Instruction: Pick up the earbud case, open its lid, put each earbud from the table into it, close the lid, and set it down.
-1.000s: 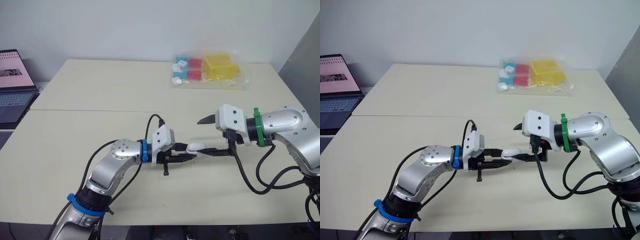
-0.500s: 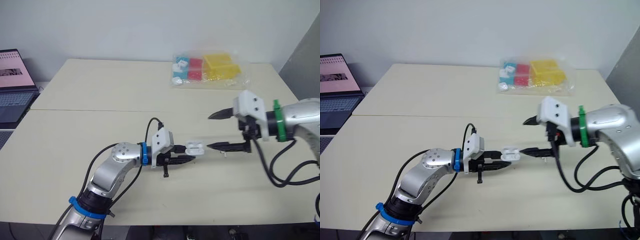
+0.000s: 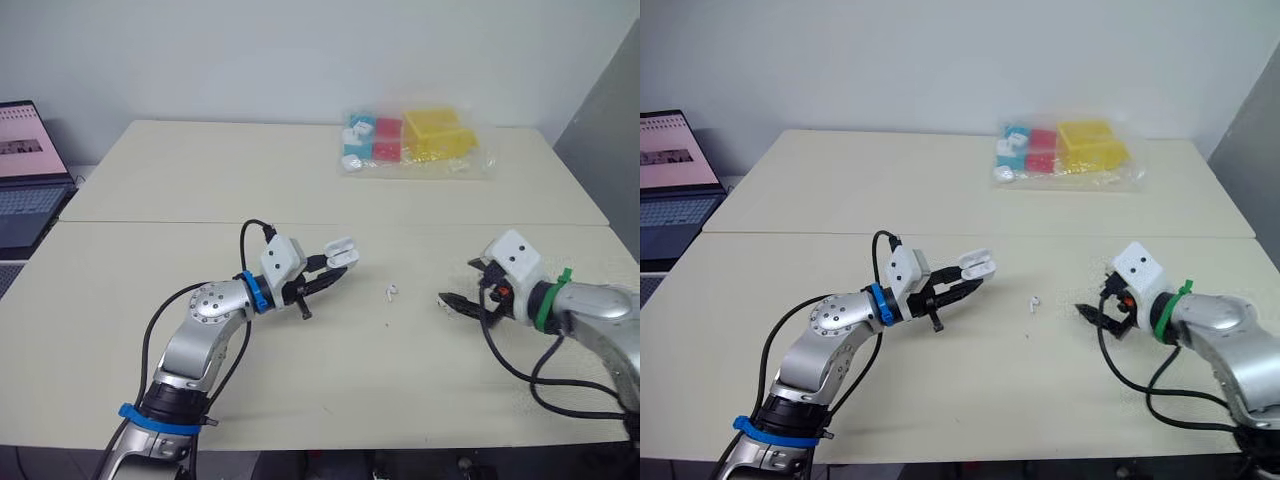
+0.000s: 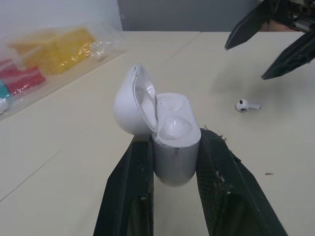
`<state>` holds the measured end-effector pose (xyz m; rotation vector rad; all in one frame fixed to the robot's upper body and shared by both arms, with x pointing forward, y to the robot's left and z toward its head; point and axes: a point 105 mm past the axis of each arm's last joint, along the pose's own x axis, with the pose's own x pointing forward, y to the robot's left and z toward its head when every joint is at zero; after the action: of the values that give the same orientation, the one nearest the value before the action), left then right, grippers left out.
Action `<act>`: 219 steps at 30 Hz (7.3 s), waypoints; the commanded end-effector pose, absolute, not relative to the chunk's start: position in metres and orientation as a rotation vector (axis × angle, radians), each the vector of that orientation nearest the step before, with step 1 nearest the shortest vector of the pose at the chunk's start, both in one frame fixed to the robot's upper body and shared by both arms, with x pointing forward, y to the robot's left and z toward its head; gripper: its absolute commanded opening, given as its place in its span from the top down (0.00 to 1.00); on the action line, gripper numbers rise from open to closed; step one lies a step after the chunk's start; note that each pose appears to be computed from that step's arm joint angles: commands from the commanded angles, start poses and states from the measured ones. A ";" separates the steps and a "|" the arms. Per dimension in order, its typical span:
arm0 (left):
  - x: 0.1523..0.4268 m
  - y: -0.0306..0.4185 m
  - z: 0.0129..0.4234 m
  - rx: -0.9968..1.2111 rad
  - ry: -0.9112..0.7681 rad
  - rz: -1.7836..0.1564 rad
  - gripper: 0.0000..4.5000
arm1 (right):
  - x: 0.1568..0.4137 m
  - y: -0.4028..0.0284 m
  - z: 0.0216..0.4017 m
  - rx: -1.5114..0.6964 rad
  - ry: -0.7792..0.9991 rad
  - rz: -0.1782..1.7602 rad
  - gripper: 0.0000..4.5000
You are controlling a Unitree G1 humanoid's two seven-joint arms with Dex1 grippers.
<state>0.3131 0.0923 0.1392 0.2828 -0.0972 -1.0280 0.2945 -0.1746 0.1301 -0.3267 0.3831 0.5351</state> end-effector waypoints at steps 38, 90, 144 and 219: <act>0.306 0.090 0.142 0.327 -0.120 -1.047 0.82 | 0.275 -0.177 0.132 -0.585 0.489 0.987 0.90; 0.285 0.101 0.136 0.323 -0.061 -0.990 0.82 | 0.234 -0.222 0.151 -0.831 0.808 1.006 0.28; 0.287 0.094 0.136 0.331 -0.087 -1.004 0.82 | 0.266 -0.246 0.139 -0.880 0.745 0.864 0.28; 0.269 0.076 0.163 0.110 -0.103 -1.190 0.82 | 0.247 -0.116 0.233 -0.477 -0.037 1.127 0.91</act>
<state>0.2694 0.0774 0.1508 0.0983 -0.0503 -1.1812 0.2449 -0.1198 0.2208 -0.4952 0.0320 1.1675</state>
